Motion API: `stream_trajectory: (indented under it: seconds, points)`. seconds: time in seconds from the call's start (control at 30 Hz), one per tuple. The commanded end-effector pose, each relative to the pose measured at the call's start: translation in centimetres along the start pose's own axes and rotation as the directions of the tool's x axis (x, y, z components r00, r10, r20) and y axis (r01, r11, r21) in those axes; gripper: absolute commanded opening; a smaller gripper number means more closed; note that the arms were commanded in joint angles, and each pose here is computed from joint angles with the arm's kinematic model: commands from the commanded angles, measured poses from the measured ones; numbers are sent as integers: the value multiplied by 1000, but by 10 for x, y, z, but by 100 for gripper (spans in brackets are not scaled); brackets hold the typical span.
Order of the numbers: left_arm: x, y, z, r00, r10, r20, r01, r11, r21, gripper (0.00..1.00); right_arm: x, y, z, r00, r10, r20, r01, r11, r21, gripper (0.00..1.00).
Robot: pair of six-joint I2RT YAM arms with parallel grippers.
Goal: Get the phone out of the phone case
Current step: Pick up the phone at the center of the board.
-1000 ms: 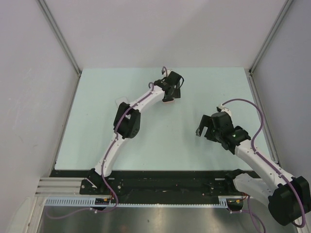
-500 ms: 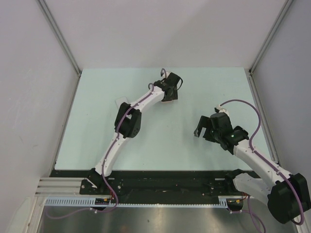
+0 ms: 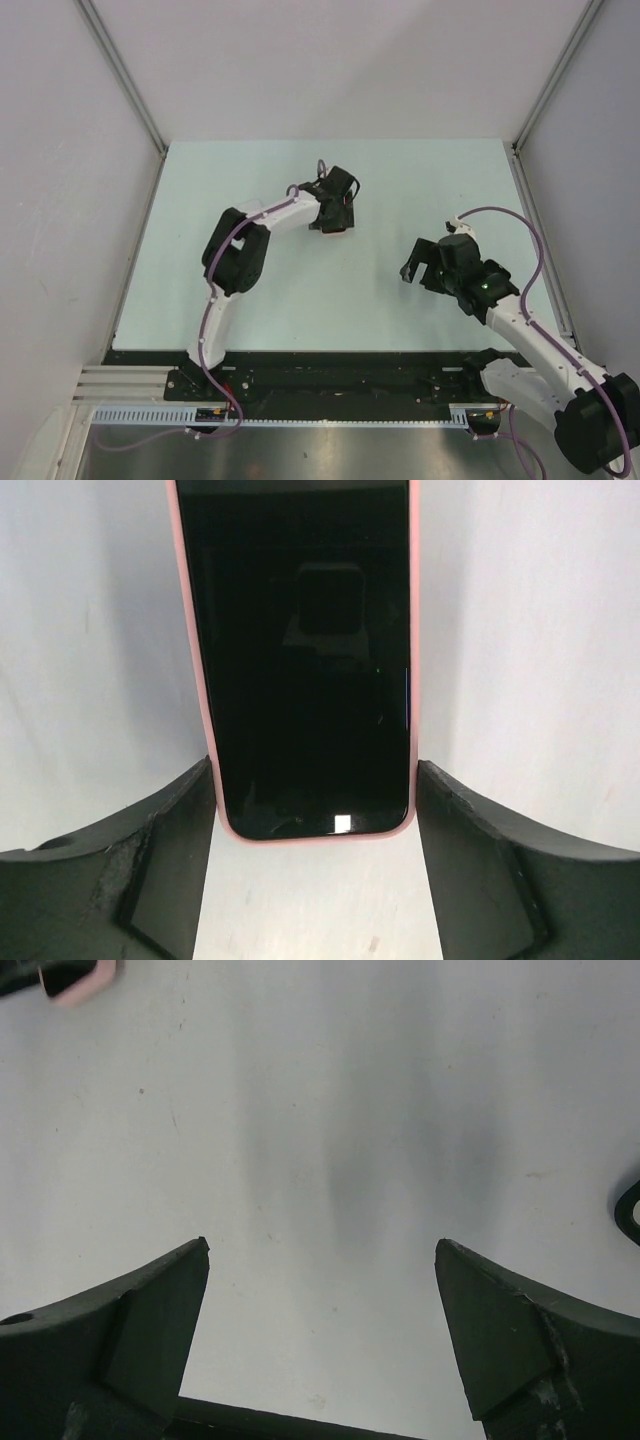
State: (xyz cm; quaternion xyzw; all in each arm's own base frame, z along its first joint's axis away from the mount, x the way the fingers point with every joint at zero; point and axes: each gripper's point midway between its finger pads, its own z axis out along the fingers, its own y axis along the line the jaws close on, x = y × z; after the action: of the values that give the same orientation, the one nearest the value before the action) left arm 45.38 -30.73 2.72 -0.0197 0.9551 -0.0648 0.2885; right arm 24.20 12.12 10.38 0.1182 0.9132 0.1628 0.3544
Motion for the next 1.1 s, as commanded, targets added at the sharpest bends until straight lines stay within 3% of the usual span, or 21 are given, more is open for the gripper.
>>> stream_trajectory:
  seconds: [0.0,0.03,0.2,0.33,0.43,0.57,0.7,0.9,1.0,1.03,1.07]
  points:
    - [23,-28,-76,1000,13,-13,-11,985,173,65,-3,1,-3,999,30,24,-30,999,-10,100]
    - [49,-21,-76,998,30,-57,-20,985,170,65,-1,4,-2,999,36,15,-36,999,-22,100]
    - [85,-32,-122,993,51,-105,-11,935,355,64,2,19,5,996,89,2,-88,993,-79,100]
    - [128,-29,-141,982,99,-163,-22,908,418,64,-2,35,17,983,181,-14,-181,975,-125,99]
    - [149,-30,-152,975,97,-202,8,887,463,63,2,56,32,968,235,-87,-248,948,-201,98]
    - [153,-35,-162,976,76,-206,40,861,507,63,-2,90,55,921,344,-182,-386,867,-316,93]
    - [151,-38,-169,976,90,-196,28,847,530,62,20,103,82,873,387,-297,-472,825,-312,87]
    - [152,-43,-176,974,106,-201,25,829,559,62,33,134,91,837,382,-391,-527,755,-391,65]
    - [155,-43,-178,971,114,-211,26,824,566,62,42,140,94,826,374,-422,-539,742,-399,42]
    - [154,-44,-178,971,115,-210,26,822,569,62,41,142,95,825,371,-425,-541,735,-409,19]
    - [155,-45,-179,970,116,-212,27,821,571,64,42,143,94,824,370,-430,-543,732,-411,8]
